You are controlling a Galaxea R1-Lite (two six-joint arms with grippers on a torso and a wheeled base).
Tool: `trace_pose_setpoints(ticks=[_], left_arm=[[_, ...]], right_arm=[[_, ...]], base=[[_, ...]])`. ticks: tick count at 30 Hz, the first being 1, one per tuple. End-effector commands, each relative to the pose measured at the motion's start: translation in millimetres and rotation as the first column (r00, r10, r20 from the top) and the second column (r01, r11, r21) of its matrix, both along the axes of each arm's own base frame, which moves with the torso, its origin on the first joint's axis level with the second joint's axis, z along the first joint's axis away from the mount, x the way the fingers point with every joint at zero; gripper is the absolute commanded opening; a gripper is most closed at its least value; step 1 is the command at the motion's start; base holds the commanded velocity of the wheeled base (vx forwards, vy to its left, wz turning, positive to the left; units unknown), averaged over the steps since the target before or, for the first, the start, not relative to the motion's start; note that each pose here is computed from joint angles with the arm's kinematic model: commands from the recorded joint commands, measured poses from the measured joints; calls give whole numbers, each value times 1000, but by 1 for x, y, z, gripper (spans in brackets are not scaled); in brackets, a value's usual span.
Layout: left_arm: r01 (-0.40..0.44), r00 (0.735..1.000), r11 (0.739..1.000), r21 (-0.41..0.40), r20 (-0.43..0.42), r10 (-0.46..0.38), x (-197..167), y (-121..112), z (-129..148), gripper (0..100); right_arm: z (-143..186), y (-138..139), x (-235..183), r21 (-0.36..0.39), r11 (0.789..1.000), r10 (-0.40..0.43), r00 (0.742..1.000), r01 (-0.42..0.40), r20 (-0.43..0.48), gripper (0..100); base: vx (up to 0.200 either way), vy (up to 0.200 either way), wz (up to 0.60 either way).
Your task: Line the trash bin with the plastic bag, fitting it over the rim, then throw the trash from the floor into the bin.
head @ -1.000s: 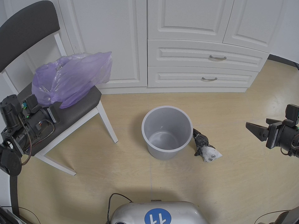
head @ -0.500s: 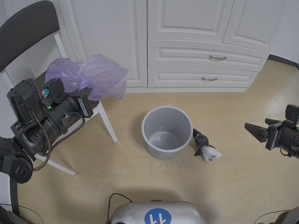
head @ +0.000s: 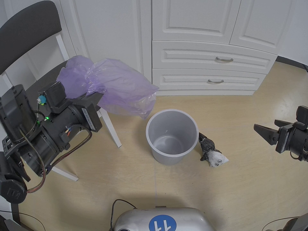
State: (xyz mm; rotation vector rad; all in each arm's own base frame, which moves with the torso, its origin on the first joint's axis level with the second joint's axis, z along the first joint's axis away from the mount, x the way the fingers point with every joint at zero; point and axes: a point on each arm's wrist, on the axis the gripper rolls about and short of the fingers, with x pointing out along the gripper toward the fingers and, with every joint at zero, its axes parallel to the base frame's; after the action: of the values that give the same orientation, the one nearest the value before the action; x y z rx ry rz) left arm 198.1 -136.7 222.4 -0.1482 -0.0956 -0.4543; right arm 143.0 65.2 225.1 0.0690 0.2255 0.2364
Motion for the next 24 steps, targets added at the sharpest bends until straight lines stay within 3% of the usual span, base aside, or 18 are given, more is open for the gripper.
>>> trace_pose_setpoints(ticks=[1, 9, 12, 24], left_arm=[[17, 999, 1000, -22, 31, -17, -16, 5, 8, 0], [53, 997, 998, -36, 51, -51, -28, 4, 13, 0], [115, 991, 992, -49, 72, -111, -45, 1, 19, 0], [170, 982, 985, -3, 81, -169, -60, -3, 15, 0]], right_arm=[[1, 2, -2, 1, 1000, 18, 1000, -18, 6, 100], [2, 5, 1, 0, 1000, 25, 1000, -25, 5, 100], [3, 4, -1, 4, 1000, 25, 1000, -25, 13, 100], [3, 5, -2, 7, 999, 34, 999, -34, 12, 100]], base=[[0, 0, 0], [0, 0, 0], [0, 0, 0], [0, 0, 0]])
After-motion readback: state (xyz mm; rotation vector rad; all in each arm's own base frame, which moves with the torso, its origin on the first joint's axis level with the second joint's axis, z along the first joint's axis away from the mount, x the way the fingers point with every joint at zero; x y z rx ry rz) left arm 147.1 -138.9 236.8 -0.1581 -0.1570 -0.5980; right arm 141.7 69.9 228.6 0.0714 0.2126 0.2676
